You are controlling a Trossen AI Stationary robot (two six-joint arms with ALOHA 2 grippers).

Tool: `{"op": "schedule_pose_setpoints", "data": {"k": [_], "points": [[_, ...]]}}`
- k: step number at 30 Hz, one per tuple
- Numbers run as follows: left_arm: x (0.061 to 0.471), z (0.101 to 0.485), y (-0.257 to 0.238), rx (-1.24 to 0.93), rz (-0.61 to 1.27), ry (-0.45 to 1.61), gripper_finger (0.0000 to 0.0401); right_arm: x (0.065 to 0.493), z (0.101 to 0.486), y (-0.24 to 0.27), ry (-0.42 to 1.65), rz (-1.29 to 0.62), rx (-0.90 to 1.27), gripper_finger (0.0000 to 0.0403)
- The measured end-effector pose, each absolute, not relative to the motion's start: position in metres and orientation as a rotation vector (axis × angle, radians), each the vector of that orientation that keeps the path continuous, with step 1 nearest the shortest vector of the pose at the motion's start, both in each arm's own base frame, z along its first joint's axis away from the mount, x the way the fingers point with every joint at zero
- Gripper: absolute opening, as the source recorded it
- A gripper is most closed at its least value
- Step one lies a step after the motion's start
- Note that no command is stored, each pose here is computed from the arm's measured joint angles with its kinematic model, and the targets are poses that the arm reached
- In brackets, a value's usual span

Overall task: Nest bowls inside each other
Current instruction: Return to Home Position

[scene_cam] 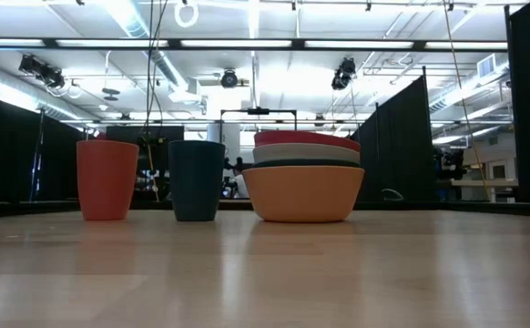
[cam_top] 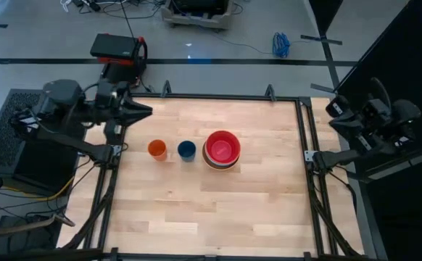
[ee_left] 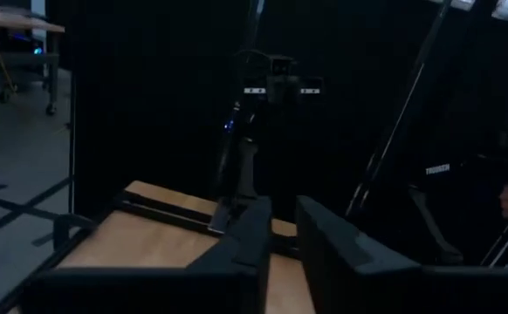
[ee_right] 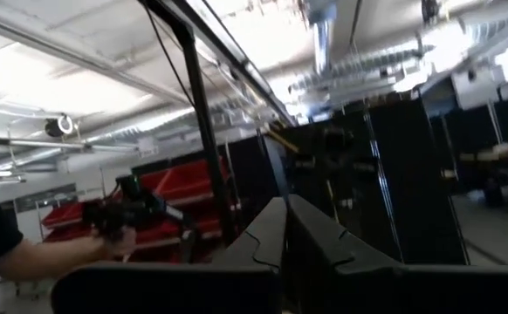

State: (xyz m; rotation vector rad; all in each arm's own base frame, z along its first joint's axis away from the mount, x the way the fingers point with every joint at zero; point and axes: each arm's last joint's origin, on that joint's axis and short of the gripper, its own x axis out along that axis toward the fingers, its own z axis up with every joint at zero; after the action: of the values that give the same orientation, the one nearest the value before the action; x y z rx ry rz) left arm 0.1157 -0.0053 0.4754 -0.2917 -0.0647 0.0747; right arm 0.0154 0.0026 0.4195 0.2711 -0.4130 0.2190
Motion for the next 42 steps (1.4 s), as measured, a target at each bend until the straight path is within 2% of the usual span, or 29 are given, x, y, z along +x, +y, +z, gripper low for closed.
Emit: {"op": "schedule_pose_setpoints", "data": {"k": [16,22,27,42], "points": [[0.081,0.398,-0.001,-0.33,0.087,-0.246,0.0,0.004,0.396,-0.001,-0.501,0.196,0.305,0.0],[0.075,0.359,-0.001,-0.394,0.066,-0.342,0.0,0.018,0.362,0.002,-0.595,0.218,0.344,0.0],[0.074,0.345,-0.001,-0.399,0.054,-0.353,0.0,0.031,0.331,0.005,-0.638,0.251,0.381,0.0],[0.097,0.29,-0.005,-0.275,0.025,-0.207,0.0,0.062,0.273,0.011,-0.337,0.216,0.299,0.0]]}}
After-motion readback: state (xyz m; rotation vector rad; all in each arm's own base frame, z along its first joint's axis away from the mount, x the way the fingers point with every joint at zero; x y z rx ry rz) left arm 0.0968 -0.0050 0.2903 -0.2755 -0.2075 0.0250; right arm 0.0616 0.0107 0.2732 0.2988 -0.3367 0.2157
